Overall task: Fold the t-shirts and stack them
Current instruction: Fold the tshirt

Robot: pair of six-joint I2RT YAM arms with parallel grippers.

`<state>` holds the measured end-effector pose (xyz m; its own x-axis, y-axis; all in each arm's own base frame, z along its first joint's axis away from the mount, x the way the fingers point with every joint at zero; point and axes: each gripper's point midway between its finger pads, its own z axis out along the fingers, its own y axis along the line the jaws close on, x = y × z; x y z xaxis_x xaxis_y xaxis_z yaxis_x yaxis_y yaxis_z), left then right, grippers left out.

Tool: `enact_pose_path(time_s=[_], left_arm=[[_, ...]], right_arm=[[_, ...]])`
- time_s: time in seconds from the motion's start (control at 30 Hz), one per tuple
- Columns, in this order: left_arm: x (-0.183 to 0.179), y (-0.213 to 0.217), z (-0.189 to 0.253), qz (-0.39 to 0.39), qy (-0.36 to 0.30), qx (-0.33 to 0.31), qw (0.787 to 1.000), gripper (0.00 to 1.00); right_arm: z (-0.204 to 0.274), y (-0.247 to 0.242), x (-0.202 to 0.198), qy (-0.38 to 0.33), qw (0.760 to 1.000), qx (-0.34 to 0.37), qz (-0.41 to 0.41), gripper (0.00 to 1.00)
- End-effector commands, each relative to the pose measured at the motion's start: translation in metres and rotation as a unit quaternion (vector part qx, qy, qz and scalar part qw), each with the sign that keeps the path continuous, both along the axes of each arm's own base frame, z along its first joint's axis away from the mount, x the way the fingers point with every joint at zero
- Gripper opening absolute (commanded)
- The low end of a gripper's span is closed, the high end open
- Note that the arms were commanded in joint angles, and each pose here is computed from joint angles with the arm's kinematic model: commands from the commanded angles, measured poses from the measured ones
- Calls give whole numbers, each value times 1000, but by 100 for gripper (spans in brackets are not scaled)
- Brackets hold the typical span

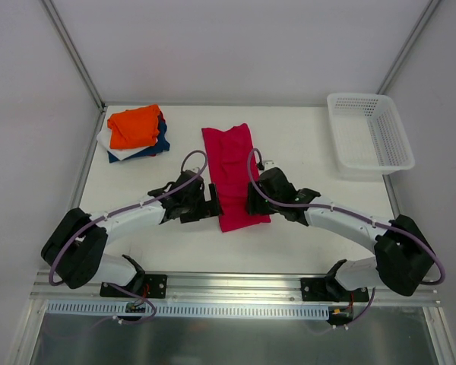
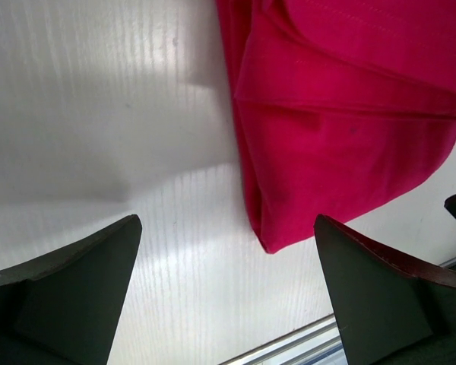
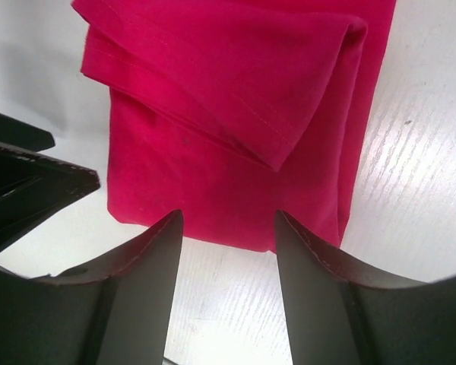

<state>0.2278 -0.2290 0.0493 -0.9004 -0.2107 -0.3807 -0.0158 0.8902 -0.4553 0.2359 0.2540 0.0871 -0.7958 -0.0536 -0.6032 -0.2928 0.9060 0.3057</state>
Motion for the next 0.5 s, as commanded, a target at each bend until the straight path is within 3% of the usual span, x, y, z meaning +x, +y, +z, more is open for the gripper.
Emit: enact_pose_path(time_s=[0.0, 0.47], left_arm=[[-4, 3, 7, 15, -8, -12, 1000, 99], [-8, 6, 7, 16, -9, -12, 1000, 99]], right_arm=[[0, 5, 5, -9, 1000, 12, -14, 55], [-30, 19, 15, 4, 1000, -3, -4, 55]])
